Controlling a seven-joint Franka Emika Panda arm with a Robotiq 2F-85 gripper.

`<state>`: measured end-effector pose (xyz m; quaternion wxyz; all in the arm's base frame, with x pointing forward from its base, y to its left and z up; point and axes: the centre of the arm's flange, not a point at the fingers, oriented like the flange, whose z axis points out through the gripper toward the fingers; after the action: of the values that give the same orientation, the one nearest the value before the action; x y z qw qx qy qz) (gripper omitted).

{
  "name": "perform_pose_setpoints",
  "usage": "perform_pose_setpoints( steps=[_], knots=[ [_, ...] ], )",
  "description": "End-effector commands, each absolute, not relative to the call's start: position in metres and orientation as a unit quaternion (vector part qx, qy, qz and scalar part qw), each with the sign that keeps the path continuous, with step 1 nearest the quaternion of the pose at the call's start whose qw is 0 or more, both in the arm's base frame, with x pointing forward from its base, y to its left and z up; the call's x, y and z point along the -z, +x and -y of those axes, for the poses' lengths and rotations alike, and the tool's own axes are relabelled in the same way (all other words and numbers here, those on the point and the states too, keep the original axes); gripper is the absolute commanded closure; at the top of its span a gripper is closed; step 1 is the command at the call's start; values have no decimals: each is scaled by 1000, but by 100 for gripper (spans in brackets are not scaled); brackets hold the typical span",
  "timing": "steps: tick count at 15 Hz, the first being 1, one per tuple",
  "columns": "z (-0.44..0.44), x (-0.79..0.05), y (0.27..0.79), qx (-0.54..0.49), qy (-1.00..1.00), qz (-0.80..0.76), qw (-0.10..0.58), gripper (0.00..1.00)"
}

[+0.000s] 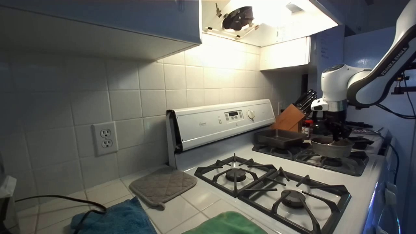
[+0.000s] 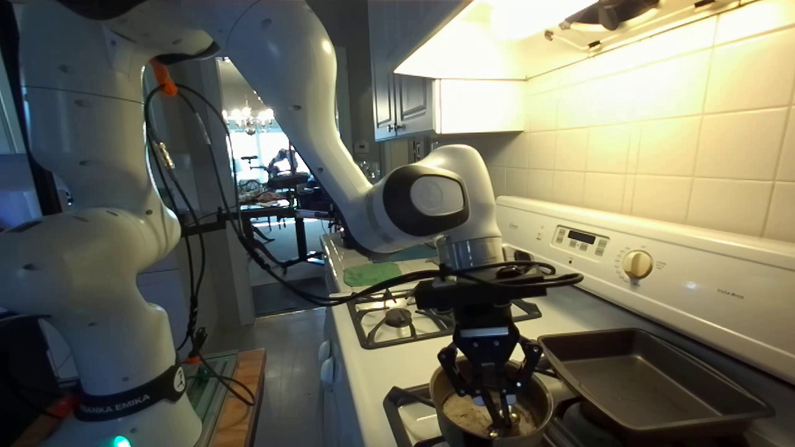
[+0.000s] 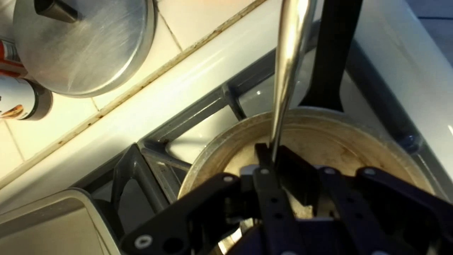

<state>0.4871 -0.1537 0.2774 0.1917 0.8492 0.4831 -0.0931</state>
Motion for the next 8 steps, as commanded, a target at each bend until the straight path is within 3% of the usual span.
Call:
perform_pose_setpoints(
  steps=[1,8],
  knots=[
    [152,-296,462,101,823,-525,192,97],
    [137,-287,458,111,803,-557,184,97]
  ],
)
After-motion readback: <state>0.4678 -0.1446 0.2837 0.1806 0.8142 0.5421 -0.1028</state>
